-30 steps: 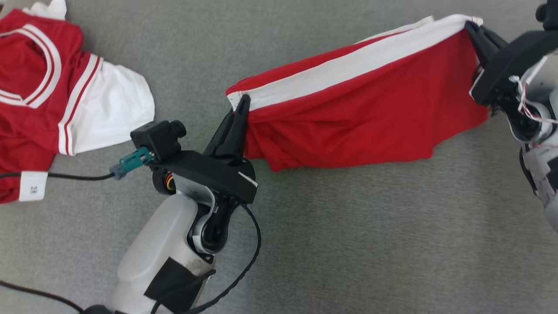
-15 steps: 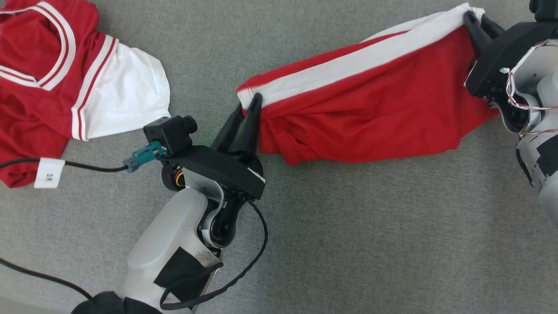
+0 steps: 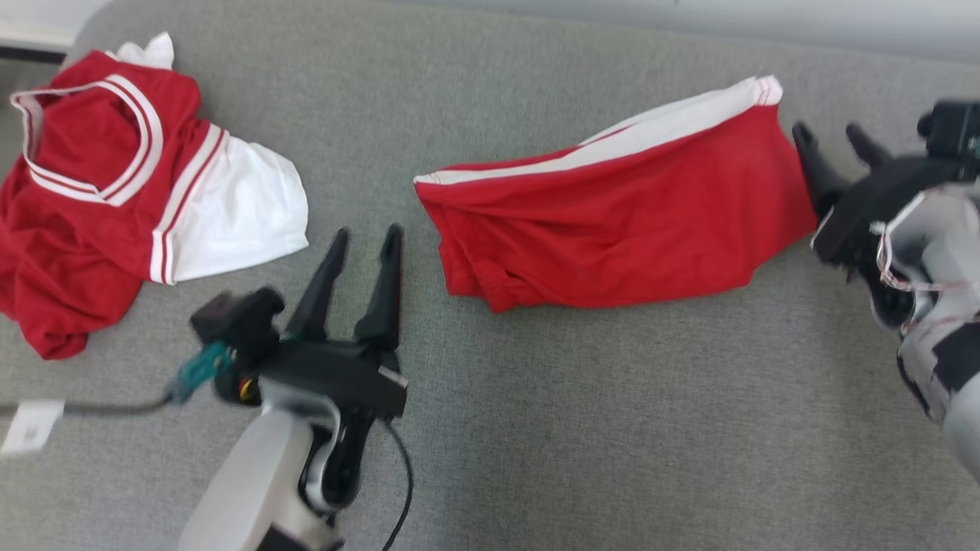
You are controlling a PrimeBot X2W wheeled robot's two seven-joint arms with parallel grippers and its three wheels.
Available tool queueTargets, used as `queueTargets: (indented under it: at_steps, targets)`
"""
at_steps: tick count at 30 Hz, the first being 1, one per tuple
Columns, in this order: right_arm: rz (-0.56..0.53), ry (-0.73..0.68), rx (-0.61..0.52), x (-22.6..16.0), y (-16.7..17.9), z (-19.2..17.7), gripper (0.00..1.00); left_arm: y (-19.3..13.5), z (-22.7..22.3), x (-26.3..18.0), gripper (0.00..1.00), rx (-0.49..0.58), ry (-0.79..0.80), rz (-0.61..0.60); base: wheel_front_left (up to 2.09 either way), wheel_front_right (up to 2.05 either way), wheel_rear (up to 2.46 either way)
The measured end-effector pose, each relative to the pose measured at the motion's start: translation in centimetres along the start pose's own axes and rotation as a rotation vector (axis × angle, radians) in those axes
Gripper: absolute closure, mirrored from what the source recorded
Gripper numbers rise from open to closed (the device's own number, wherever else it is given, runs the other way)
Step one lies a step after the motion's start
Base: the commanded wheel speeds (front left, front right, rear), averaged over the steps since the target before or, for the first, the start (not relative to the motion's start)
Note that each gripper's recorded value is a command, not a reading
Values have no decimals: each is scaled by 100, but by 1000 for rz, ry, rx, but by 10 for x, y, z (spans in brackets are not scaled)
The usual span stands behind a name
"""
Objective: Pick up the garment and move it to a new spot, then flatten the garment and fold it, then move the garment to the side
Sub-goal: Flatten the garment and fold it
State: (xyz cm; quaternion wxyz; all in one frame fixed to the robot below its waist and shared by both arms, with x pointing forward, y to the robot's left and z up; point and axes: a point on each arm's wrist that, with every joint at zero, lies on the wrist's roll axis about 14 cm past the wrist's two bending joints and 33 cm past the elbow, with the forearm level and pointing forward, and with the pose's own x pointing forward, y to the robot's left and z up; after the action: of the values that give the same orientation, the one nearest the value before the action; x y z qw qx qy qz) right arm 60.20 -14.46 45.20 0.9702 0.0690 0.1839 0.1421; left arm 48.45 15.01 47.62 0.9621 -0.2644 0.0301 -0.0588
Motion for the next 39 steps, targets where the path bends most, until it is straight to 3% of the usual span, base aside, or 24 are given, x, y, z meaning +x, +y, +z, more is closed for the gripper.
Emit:
queueTargets:
  at_steps: [6, 9, 18, 30, 31, 32, 33, 39]
  targets:
    - [-33, 10, 20, -28, -10, -12, 0, 0, 28, -39, 0, 230, -100, 14, 0, 0, 0]
    - [-43, 22, 20, -33, -13, -17, 0, 5, 27, -58, 0, 223, -117, 53, 0, 0, 0]
    - [-41, 64, 27, -17, -4, -31, 0, 25, 22, -90, 0, 346, -98, 128, 0, 0, 0]
    - [-47, 157, -7, 5, 3, -56, 0, 40, 12, -102, 0, 315, -68, 194, 0, 0, 0]
    - [-42, 165, -7, 7, 5, -58, 11, 42, 12, -102, 0, 315, -66, 198, 0, 0, 0]
    - [-37, 169, -7, 9, 7, -60, 77, 43, 12, -102, 0, 317, -65, 204, 0, 0, 0]
    - [-34, 170, -7, 11, 8, -61, 100, 44, 13, -101, 0, 318, -68, 208, 0, 0, 0]
    - [-28, 140, 12, 9, 12, -57, 100, 50, 11, -102, 0, 318, -58, 227, 0, 0, 0]
